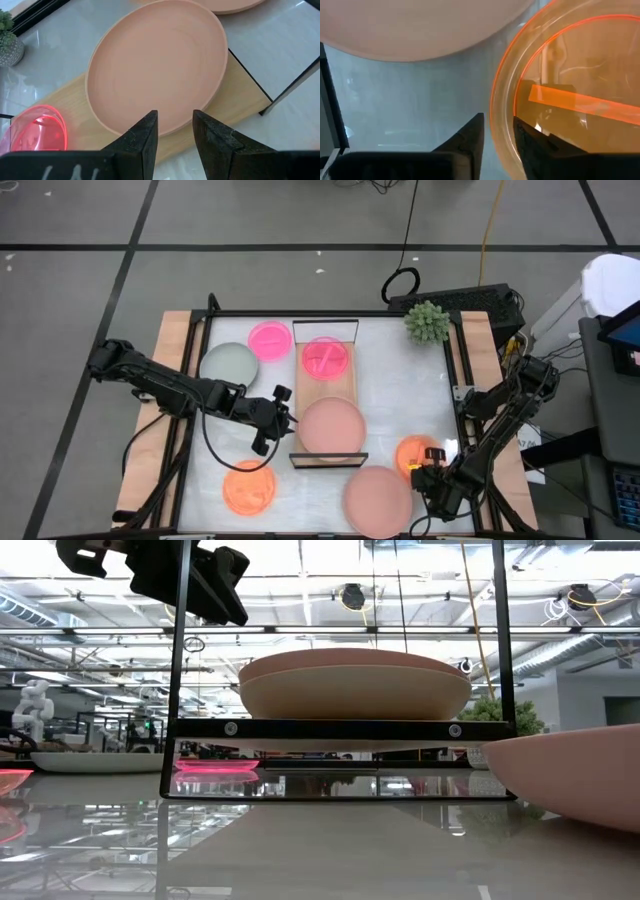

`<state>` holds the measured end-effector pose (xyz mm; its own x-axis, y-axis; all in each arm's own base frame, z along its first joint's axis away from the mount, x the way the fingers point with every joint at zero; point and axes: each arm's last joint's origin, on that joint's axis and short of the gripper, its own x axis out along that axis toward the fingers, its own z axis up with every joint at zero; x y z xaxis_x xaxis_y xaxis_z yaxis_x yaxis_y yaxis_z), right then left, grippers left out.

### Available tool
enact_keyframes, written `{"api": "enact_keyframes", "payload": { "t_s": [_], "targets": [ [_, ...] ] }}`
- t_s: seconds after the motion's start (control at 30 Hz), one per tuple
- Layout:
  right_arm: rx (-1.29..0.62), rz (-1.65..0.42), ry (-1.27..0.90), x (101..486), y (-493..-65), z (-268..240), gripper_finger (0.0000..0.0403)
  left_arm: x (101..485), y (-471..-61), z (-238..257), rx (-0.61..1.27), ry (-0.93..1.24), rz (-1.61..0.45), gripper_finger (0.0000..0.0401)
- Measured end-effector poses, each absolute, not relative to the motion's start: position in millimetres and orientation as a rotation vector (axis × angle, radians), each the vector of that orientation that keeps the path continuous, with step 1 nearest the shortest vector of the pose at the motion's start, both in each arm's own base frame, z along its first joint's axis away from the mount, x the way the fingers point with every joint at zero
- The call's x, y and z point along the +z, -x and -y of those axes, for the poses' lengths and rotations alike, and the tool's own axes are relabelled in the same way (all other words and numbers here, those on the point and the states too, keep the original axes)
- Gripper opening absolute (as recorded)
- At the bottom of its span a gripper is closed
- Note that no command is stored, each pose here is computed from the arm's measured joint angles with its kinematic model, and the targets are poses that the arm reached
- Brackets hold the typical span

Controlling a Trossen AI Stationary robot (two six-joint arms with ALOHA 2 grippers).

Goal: Place and stack plates onto a shelf
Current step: Stack the right orange plate on top of the pink plate on the shelf

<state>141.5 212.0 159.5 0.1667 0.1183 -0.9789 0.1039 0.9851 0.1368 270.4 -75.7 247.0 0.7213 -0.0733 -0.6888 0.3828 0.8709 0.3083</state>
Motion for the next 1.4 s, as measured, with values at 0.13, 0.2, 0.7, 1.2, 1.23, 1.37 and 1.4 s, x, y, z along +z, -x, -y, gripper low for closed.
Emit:
{"api": "enact_keyframes", "payload": {
  "t_s": [0.13, 0.2, 0.7, 1.2, 1.23, 1.37, 1.4],
  "targets": [
    [0.016, -1.406, -0.182, 159.5, -141.6, -212.0, 0.0048, 247.0, -270.4, 75.7, -0.262, -0.457, -0.726, 0.0129],
    [0.017, -1.405, -0.183, 159.5, -141.6, -212.1, 0.0032, 247.0, -270.4, 75.7, -0.262, -0.457, -0.726, 0.0129],
    [0.005, -1.4, -0.201, 154.2, -140.4, -210.1, 0.0056, 247.0, -270.4, 75.7, -0.262, -0.456, -0.727, 0.0129],
    [0.038, -1.43, -0.237, 148.8, -136.9, -206.8, 0.0005, 246.9, -270.8, 74.5, -0.259, -0.458, -0.728, 0.0129],
    [0.037, -1.434, -0.246, 149.3, -136.6, -206.9, 0.0003, 246.9, -270.9, 74.0, -0.257, -0.457, -0.728, 0.0129],
    [0.039, -1.427, -0.274, 153.7, -135.8, -205.8, 0.0003, 246.9, -271.3, 72.6, -0.253, -0.456, -0.729, 0.0129],
    [0.045, -1.422, -0.279, 155.3, -135.6, -205.4, 0.0002, 246.9, -271.3, 72.6, -0.253, -0.456, -0.729, 0.0129]
  ]
}}
